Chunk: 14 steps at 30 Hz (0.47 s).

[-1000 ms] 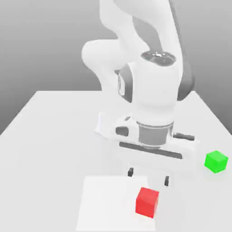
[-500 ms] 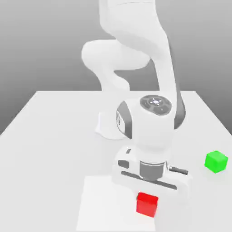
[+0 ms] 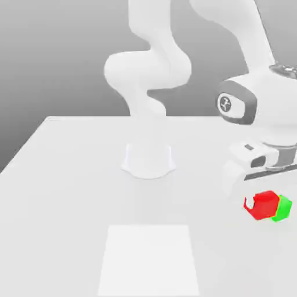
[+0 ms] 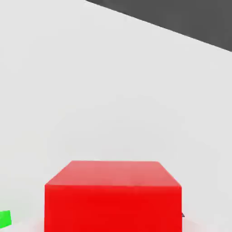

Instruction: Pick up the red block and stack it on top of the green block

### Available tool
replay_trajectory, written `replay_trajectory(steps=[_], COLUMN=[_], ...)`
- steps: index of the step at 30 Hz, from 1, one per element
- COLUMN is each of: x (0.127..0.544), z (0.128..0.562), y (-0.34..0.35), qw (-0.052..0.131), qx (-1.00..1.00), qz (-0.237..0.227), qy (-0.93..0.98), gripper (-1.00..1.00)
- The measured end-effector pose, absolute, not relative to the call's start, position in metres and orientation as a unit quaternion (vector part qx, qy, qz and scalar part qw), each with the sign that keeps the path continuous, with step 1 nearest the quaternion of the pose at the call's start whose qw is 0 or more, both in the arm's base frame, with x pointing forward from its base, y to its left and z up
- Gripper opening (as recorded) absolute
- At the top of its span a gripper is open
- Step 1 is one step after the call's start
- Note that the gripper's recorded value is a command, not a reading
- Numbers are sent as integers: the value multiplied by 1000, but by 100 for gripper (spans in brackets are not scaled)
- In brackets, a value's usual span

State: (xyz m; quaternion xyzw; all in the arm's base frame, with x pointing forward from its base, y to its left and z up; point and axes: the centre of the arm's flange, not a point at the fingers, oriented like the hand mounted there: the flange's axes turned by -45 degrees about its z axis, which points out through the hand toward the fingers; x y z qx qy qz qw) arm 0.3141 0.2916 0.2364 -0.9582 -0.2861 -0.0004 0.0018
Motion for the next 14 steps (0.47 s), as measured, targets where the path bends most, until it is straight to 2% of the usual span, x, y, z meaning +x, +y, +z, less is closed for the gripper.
replay_trajectory(steps=[6, 11, 12, 14], x=[224, 241, 240, 240], z=[239, 189, 183, 183], y=[359, 348, 348, 348], qw=[0, 0, 0, 0], qx=[-869, -877, -877, -877], qz=[0, -1, -1, -1], qy=[-494, -481, -481, -481], gripper=[-100, -100, 100, 100])
